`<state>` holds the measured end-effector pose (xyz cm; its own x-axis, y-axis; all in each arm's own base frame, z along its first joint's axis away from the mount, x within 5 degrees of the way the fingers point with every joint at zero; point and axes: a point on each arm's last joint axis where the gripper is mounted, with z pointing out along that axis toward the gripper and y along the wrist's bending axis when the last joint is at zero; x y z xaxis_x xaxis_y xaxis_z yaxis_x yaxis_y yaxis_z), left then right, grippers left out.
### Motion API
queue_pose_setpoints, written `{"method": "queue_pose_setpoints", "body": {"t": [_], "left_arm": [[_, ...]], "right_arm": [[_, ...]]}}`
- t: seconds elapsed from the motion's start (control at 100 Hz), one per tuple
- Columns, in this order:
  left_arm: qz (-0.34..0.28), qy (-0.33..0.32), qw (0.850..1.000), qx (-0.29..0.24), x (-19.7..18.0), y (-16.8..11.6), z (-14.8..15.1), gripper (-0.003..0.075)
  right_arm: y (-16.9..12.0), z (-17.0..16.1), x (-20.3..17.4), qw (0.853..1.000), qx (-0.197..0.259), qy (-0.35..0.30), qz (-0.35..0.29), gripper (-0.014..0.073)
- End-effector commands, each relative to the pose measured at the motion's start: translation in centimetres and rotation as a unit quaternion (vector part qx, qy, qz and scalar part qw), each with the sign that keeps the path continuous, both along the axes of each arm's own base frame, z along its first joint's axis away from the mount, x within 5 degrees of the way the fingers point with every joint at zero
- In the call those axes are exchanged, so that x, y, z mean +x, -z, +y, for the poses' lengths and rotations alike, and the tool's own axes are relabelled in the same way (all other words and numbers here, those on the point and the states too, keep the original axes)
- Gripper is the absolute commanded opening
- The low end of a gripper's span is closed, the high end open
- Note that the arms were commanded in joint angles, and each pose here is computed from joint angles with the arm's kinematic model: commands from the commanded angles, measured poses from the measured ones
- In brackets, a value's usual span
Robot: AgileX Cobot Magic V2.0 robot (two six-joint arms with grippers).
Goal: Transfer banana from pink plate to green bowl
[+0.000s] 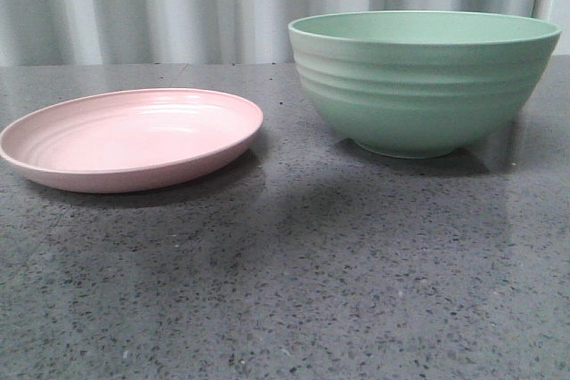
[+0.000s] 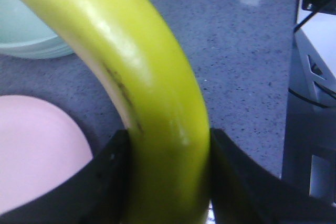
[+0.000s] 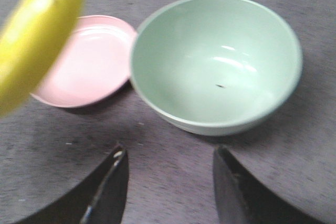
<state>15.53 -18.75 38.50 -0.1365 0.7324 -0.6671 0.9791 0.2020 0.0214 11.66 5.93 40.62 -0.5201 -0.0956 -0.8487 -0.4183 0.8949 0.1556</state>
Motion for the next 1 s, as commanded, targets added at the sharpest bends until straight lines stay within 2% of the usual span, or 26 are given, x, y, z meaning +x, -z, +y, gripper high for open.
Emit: {"method": "queue_pose_setpoints", "body": {"t": [0.0, 0.13, 0.25, 0.58, 0.99], "left_arm": [[-0.021, 0.02, 0.999, -0.042, -0.9, -1.5, -1.0, -0.0019], [-0.013, 0.044, 0.998, -0.038, -1.3, -0.8, -2.6, -0.0019], [-0.012, 0.058, 0.997, -0.043, -1.7, -0.5, -3.6, -0.0019], [-0.003, 0.065, 0.997, -0.05, -2.0, -0.4, -4.1, -0.0019], [0.014, 0.075, 0.996, -0.042, -2.4, -0.3, -4.0, -0.0019]], "right_arm": [[-2.1, 1.2, 0.8, 0.998, 0.044, -0.024, -0.029, 0.032], [-2.4, 2.7, 1.9, 0.995, 0.088, -0.044, 0.0, 0.0319], [-1.6, 3.5, 3.2, 0.993, 0.098, -0.049, 0.033, 0.0319], [0.1, 5.0, 6.0, 0.991, 0.101, -0.044, 0.079, 0.0319], [0.8, 5.4, 6.6, 0.988, 0.107, -0.035, 0.106, 0.0314]]}}
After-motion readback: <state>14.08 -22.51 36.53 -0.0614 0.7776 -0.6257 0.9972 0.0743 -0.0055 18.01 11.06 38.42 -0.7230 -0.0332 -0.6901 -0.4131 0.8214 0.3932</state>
